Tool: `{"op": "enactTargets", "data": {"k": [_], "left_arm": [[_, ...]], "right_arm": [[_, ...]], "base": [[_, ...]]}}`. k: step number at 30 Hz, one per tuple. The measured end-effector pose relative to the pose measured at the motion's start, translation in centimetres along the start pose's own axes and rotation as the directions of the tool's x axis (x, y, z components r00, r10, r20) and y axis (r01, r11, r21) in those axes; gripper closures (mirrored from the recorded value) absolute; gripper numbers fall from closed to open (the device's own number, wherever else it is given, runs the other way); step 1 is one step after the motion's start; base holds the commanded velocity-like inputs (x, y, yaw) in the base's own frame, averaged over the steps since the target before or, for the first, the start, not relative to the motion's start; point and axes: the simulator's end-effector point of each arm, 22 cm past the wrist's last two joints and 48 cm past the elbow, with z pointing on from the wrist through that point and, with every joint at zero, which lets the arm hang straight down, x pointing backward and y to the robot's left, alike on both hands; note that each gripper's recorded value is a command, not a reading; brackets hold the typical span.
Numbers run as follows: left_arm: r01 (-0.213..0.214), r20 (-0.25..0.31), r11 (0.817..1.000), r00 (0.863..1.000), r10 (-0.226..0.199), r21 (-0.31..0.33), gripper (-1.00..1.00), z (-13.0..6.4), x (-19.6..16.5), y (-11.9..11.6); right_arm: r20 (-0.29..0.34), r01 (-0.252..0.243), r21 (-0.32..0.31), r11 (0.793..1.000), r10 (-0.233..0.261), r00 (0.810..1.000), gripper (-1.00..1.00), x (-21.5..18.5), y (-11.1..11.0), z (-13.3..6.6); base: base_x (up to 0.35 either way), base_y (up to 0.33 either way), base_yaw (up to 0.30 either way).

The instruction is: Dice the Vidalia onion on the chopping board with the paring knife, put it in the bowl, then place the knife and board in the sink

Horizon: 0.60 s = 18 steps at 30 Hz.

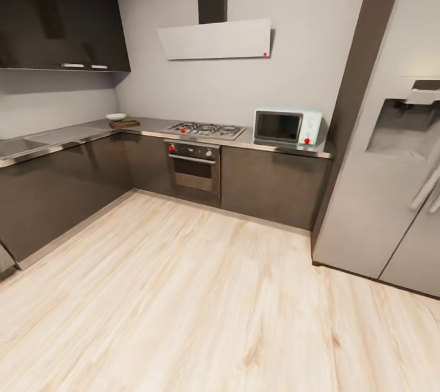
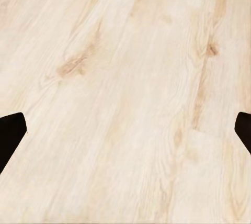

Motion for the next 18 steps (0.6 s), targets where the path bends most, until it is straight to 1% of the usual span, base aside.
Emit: {"op": "enactTargets", "data": {"k": [18], "left_arm": [[0.000, 0.000, 1.000, 1.000, 0.000, 0.000, -1.00, 0.00, 0.01, -0.01]], "right_arm": [[0.000, 0.000, 0.001, 1.000, 0.000, 1.000, -1.00, 0.00, -0.01, 0.00]], "base": [[0.320, 0.000, 0.254]]}}
